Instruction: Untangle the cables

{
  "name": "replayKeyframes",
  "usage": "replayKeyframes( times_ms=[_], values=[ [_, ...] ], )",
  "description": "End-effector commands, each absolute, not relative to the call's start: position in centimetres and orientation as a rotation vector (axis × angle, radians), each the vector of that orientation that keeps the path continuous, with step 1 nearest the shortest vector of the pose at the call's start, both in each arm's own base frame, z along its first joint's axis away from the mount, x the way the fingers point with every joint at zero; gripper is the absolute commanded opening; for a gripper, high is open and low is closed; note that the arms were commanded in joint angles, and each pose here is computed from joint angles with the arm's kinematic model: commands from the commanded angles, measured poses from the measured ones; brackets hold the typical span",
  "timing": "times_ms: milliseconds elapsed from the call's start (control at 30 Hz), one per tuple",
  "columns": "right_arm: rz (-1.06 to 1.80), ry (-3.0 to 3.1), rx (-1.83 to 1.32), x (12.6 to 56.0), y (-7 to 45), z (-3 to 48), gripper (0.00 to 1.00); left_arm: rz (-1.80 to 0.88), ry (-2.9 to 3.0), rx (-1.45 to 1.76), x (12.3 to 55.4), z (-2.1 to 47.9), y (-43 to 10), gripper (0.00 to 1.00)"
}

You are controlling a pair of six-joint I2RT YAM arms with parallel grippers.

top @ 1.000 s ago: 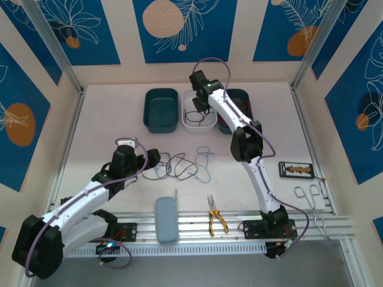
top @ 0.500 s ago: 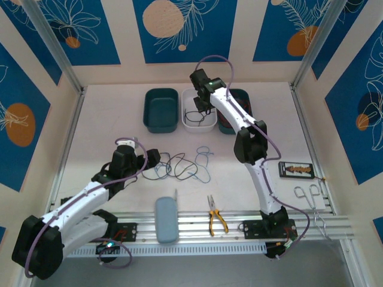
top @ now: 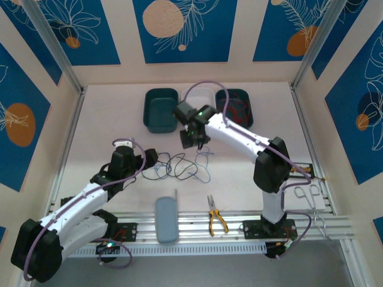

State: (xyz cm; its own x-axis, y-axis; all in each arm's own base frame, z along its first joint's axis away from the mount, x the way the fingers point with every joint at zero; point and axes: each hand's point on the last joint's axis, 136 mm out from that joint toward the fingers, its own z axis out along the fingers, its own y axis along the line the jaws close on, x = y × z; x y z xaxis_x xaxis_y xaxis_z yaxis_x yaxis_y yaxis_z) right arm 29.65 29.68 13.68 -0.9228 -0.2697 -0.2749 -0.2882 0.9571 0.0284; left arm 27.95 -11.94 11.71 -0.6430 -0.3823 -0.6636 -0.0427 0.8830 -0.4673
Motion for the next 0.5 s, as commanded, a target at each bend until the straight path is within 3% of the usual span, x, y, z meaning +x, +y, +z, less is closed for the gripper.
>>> replayKeyframes(
  times_ms=[0,167,467],
  values=[
    [0.241,2.929,-0.304,25.6,32.1,12.1,0.49,-0.475,2.22,-0.365,28.1,11.6,-10.7,1.0],
    [0.178,2.968,-0.33,23.2,33.1,9.5,0.51,-0.481,2.226,-0.372,28.0,11.3,-10.8,1.0],
    [0.198,3.019,-0.403,23.5,34.4,6.7,0.53,-0.51,2.229,-0.386,27.5,10.7,-10.9,1.0]
  ],
)
